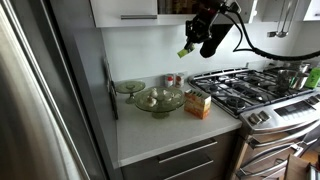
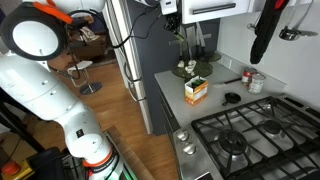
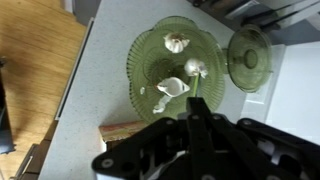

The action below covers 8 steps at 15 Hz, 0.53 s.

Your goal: Pick up the green sachet from the open top cabinet and put it in the orange box

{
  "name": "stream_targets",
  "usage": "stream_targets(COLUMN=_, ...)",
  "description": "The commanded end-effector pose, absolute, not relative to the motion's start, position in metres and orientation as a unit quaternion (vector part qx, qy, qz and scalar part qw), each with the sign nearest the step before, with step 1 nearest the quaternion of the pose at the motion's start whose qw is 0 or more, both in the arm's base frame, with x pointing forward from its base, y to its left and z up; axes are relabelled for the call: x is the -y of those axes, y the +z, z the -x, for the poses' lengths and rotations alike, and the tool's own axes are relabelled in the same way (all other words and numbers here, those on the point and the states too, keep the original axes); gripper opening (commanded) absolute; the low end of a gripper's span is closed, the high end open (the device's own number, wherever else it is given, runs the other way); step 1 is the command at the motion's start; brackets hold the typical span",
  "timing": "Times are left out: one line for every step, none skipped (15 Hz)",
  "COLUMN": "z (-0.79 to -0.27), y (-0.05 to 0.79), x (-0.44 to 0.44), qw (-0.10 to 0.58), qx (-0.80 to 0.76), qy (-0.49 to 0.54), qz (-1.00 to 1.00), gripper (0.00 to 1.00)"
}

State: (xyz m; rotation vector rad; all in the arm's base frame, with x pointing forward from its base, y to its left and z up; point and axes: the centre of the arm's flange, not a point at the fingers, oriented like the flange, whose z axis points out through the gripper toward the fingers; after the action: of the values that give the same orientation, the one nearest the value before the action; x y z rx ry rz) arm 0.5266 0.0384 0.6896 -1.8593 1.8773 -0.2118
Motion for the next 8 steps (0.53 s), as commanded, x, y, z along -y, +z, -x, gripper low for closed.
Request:
stream_targets(z=-0.509, y=0.654, x=-0.060, qw=0.178, qx=-0.659, qy=-0.018, qz=0.730, gripper=0.00)
stream_targets(z=-0.504, y=0.645, x=-0.065, qw=0.159, qx=-0.649, qy=-0.001, qz=0.744, gripper=0.00)
stream_targets(z=-0.500, y=0.631, x=-0.069, qw=0.130, qx=-0.644, qy=0.009, qz=0.754, gripper=0.00)
stream_targets(z=-0.497, y=0.619, x=-0.071, qw=0.103, qx=-0.642, qy=0.020, qz=0.759, gripper=0.00)
stream_targets(z=-0.494, y=0.603, x=-0.072, qw=0.075, qx=-0.644, qy=0.016, qz=0.762, gripper=0.00)
stream_targets(z=-0.493, y=0.591, x=-0.071, qw=0.053, qx=-0.644, qy=0.011, qz=0.763, gripper=0.00)
stream_targets(z=-0.494, y=0.580, x=-0.069, qw=0.028, qx=-0.643, qy=0.004, qz=0.765, gripper=0.00)
stream_targets(z=-0.497, y=0.570, x=-0.067, qw=0.012, qx=-0.638, qy=-0.007, qz=0.770, gripper=0.00)
